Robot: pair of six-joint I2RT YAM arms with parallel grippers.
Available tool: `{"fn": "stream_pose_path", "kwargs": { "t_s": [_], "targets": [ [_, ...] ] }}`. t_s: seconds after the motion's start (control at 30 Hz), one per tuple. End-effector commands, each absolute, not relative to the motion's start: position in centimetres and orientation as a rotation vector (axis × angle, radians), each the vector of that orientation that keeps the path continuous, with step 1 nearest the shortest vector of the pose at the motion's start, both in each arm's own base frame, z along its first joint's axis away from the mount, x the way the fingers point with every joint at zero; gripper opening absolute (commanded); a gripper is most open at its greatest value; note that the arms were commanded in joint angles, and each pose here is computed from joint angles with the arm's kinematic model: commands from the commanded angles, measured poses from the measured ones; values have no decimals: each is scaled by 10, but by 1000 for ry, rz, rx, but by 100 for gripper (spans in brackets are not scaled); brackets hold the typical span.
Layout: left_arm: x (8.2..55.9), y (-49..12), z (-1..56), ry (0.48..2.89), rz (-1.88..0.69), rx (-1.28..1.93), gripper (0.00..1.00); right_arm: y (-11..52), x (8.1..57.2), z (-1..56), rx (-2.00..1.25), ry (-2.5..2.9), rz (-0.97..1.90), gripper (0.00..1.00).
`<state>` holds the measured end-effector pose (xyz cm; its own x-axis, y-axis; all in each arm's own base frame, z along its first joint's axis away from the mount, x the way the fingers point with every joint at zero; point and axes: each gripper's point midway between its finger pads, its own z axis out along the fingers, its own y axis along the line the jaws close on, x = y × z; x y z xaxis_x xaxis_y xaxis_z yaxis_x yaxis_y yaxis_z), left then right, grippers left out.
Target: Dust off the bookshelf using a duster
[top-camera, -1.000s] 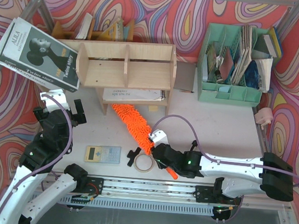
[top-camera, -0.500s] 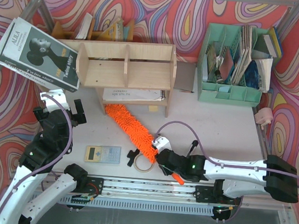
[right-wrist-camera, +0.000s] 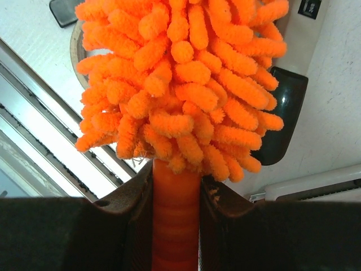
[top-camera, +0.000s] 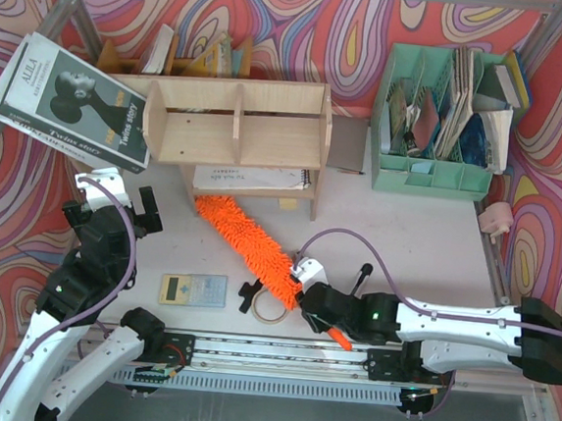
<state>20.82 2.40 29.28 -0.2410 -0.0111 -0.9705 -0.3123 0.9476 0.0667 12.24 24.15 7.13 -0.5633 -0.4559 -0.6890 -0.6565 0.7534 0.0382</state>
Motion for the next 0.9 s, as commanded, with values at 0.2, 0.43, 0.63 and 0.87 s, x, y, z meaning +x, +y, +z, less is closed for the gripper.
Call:
{"fn": "stream_pose_path", "kwargs": {
  "t_s": [0.2, 0.43, 0.63, 0.87],
  "targets": [
    [206, 29, 297, 1786, 302, -263, 99, 259, 111, 84, -865, 2241, 446, 0],
    [204, 30, 298, 1781, 299, -267, 99, 255, 100, 107, -865, 2214, 457, 0],
    [203, 31, 299, 1777, 299, -272, 99, 251, 87, 114, -854, 2199, 432, 0],
    [202, 33, 300, 1766, 303, -284, 99, 247, 76, 132, -840, 2149, 488, 0]
  ]
}}
